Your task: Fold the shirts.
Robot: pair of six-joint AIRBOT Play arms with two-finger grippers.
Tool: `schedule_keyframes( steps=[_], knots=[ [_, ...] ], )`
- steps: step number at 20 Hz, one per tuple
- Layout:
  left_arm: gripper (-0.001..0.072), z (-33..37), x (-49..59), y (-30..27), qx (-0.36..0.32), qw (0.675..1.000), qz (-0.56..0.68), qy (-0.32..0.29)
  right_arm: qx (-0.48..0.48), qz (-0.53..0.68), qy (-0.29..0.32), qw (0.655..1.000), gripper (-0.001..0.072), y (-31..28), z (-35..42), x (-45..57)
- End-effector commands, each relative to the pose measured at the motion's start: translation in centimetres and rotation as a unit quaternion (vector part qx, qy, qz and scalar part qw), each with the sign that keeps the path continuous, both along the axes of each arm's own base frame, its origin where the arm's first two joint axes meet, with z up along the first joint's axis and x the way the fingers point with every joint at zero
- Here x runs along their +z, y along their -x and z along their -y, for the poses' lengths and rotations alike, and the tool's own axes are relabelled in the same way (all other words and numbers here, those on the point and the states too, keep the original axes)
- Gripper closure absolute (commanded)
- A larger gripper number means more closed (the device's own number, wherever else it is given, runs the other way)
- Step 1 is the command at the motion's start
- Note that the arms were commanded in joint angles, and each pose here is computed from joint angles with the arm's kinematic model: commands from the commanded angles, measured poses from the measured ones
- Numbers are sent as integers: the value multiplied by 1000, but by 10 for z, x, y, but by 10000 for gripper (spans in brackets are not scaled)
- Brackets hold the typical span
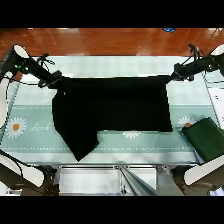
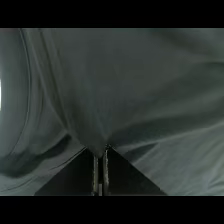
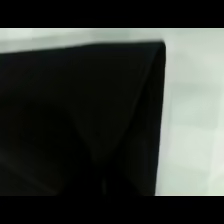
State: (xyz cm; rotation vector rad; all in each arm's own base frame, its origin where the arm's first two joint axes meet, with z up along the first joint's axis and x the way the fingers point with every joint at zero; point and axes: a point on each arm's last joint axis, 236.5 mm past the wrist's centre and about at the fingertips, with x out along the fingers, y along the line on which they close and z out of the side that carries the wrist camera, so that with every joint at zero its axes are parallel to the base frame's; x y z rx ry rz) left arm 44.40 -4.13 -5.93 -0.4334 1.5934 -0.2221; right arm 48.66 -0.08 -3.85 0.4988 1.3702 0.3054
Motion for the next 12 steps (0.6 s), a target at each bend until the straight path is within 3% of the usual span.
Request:
schedule_keyframes(
  steps=[1,2,3,4,6,12],
  knots=[
    [682,1,-20,16,-16,999,-27,-6,0,-35,-4,999,686,20,-2,-29],
    [633,1,-20,15,-16,999,-27,-6,-9,-32,-2,999,653,17,-1,-31],
    [391,2,-19,18,-17,999,-32,-5,-27,-33,-3,999,397,13,0,-31],
    [203,1,-16,25,-28,999,-45,-4,-31,-31,-5,999,298,11,0,-27],
    [199,-21,-6,35,-40,997,-59,-27,-37,-24,-4,999,296,10,8,-6],
    [200,-70,23,83,54,998,-14,-39,-115,10,84,990,297,59,76,43]
  ],
)
